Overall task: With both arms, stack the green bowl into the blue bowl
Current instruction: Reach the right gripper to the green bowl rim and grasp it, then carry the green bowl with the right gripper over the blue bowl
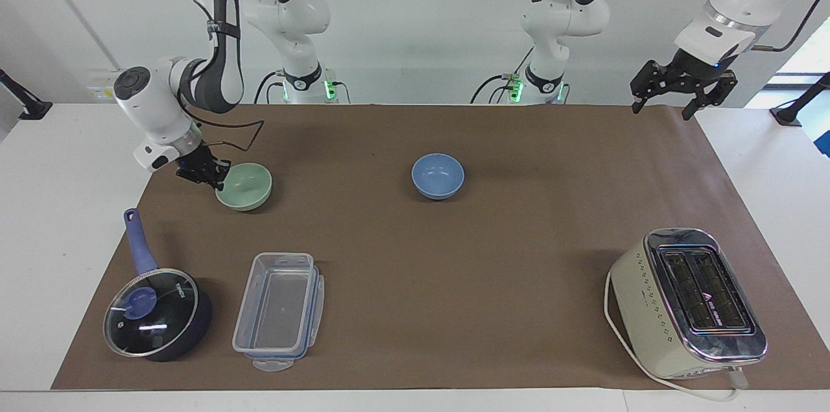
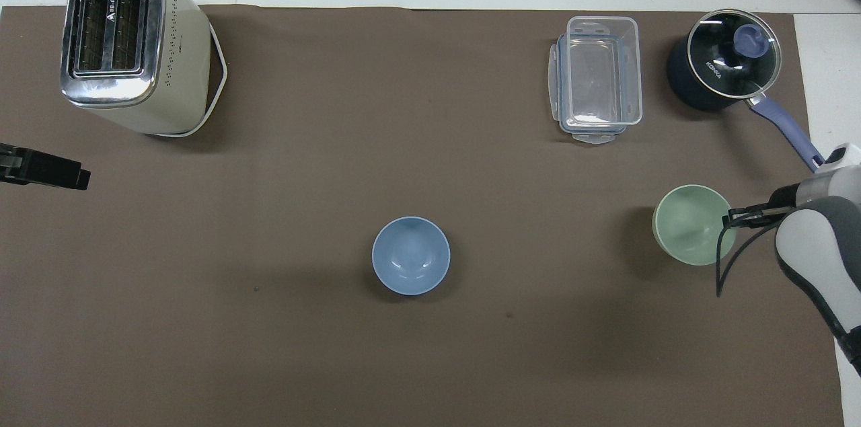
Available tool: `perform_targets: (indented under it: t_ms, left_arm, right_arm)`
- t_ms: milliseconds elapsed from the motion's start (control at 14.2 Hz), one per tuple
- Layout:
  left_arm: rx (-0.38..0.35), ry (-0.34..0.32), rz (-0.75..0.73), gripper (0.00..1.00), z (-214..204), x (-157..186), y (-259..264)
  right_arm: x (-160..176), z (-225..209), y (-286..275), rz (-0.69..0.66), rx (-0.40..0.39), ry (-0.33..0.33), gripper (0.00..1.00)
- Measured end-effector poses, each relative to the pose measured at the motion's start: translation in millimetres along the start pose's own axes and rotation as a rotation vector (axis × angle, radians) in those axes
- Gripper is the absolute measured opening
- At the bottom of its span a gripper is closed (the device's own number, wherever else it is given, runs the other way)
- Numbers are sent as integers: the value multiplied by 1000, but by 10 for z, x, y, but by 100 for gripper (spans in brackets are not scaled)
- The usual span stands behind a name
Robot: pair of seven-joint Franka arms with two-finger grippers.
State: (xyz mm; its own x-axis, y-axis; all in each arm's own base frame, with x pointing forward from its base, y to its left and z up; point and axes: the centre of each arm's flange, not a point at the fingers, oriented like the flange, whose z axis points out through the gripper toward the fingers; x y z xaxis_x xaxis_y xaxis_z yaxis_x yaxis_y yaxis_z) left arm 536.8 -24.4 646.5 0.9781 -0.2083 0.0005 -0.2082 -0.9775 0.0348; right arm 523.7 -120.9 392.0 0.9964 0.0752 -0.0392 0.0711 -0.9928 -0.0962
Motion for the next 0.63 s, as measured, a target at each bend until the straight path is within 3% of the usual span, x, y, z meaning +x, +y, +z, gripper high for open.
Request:
perform_targets:
  t_ms: [352, 634]
  left_arm:
    - [0, 0, 0, 100, 0, 0, 0]
    - [0, 0, 0, 100, 0, 0, 0]
  right_arm:
    - [316, -491, -882, 5, 25, -13, 4]
    - [427, -621, -1889, 52, 22, -6, 4]
